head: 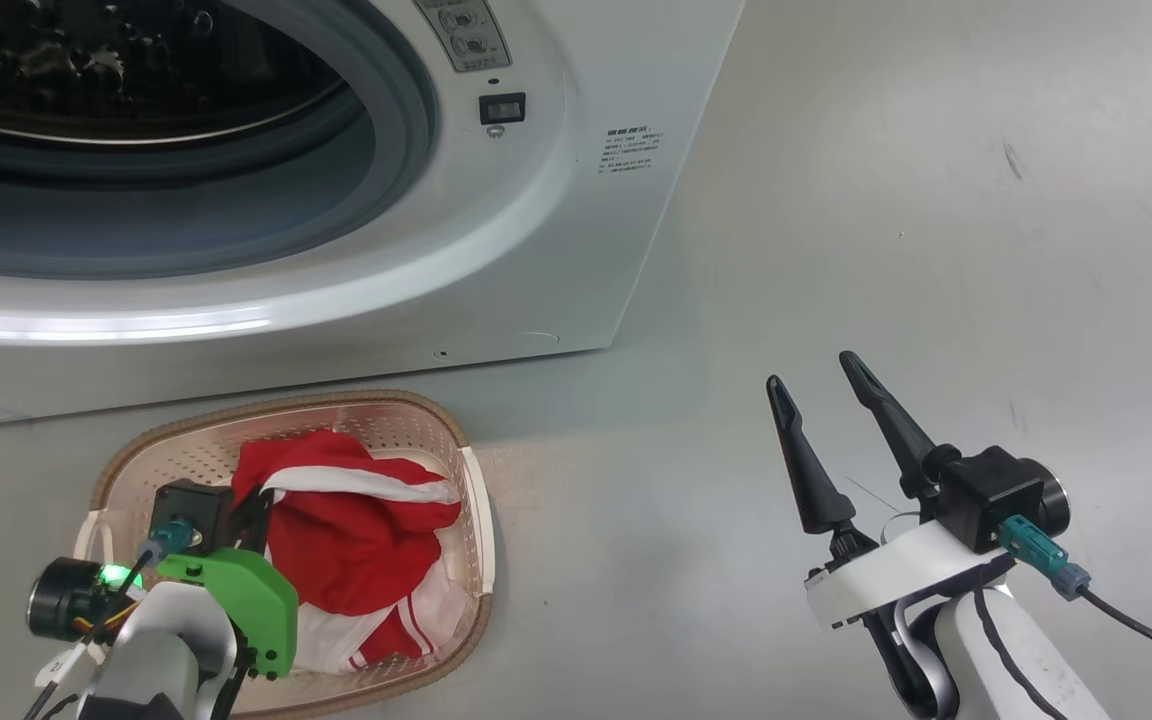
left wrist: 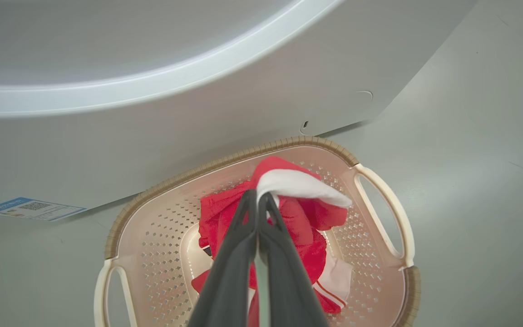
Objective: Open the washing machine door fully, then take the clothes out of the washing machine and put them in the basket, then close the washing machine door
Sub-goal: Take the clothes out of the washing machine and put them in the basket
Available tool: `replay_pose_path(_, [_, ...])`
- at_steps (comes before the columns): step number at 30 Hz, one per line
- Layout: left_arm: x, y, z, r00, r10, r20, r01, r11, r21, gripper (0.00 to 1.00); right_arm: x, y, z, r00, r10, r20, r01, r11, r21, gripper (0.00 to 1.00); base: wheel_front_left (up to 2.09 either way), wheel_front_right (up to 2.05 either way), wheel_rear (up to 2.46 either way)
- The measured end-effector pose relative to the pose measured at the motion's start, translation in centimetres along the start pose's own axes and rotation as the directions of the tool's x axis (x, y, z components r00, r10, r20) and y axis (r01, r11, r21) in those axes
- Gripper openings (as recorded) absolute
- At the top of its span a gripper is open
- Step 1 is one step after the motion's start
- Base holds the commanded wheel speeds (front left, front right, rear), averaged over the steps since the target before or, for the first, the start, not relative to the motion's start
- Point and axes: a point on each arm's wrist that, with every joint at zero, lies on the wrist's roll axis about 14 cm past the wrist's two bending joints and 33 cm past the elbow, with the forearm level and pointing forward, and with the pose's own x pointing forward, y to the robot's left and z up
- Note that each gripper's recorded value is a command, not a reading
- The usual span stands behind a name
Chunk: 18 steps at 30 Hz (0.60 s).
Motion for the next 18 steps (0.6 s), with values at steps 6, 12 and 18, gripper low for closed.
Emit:
replay_pose_path(6, [1.1,0.9,-2.1,0.997,0.027,-0.072,-0.03,0.999,-0.045,0.0,0.4,-0.9,-0.9,1.0,-0.014,-0.028,0.013,1.0,-0.023,1.0,0.0,0.0,0.0])
replay_pose_path(12, [2.0,2.4,-4.1,0.987,0.075,-0.139,-0.089,0.991,-0.102,0.0,0.9,-1.8,-1.9,0.998,-0.026,-0.055,0.024,0.999,-0.043,1.0,0.0,0.0,0.0])
replay_pose_path(18, [2.1,4.2,-6.4,0.967,0.135,-0.216,-0.171,0.972,-0.158,0.0,1.7,-2.0,-2.5,0.997,-0.022,-0.069,0.018,0.999,-0.047,1.0,0.0,0.0,0.0])
